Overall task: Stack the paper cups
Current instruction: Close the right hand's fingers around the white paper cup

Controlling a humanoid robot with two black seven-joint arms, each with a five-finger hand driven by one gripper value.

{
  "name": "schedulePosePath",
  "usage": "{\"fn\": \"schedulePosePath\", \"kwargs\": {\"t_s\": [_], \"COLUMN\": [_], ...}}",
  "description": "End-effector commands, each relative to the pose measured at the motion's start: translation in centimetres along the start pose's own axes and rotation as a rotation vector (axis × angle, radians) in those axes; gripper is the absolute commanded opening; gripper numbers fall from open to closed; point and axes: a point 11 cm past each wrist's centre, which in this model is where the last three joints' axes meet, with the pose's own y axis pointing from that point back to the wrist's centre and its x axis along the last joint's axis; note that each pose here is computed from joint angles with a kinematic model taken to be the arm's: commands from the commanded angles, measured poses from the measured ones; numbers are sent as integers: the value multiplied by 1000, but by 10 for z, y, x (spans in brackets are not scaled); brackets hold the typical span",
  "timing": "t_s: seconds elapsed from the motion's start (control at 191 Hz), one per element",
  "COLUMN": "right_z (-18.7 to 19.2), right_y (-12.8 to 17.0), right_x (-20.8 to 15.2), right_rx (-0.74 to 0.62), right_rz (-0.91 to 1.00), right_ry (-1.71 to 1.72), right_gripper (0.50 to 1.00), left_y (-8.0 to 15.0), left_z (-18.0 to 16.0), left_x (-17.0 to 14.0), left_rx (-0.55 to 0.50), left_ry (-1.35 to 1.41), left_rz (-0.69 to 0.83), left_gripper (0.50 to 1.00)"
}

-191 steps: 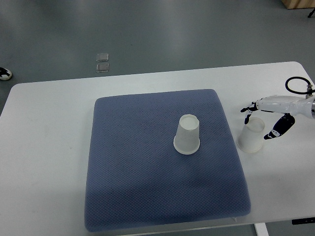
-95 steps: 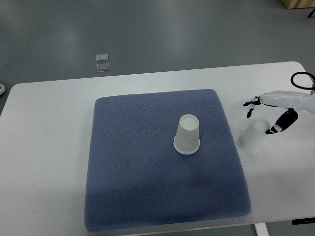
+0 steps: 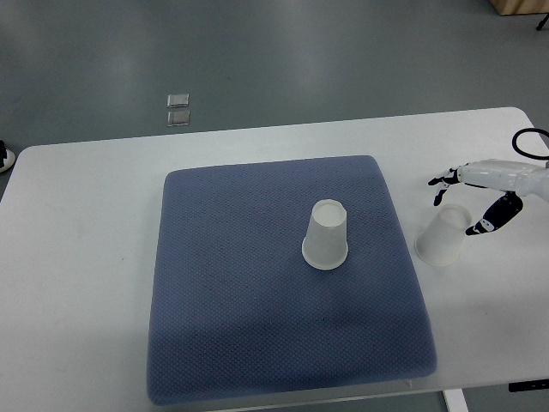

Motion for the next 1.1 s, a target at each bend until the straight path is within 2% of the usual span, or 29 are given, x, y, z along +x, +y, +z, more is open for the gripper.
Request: {"fn": "schedulePosePath", "kwargs": {"t_s": [0.0, 0.451, 0.666, 1.095], "right_z": [-1, 7, 6, 11], "right_y": [-4, -21, -26, -24], "right_x": [-5, -34, -42, -45], "right_rx": [4, -15, -13, -28], "right_rz": [-5, 14, 2, -15], "right_ry": [-6, -15, -25, -28], "right_gripper": [913, 911, 893, 611], "left_y": [0, 0, 0, 0], "left_z": [0, 0, 0, 0], "left_x": [0, 0, 0, 0], "left_rx": [0, 0, 0, 0], "left_ry": [1, 1, 1, 1], "left_rz": [0, 0, -1, 0], "left_gripper": [1000, 1000, 1000, 1000]}}
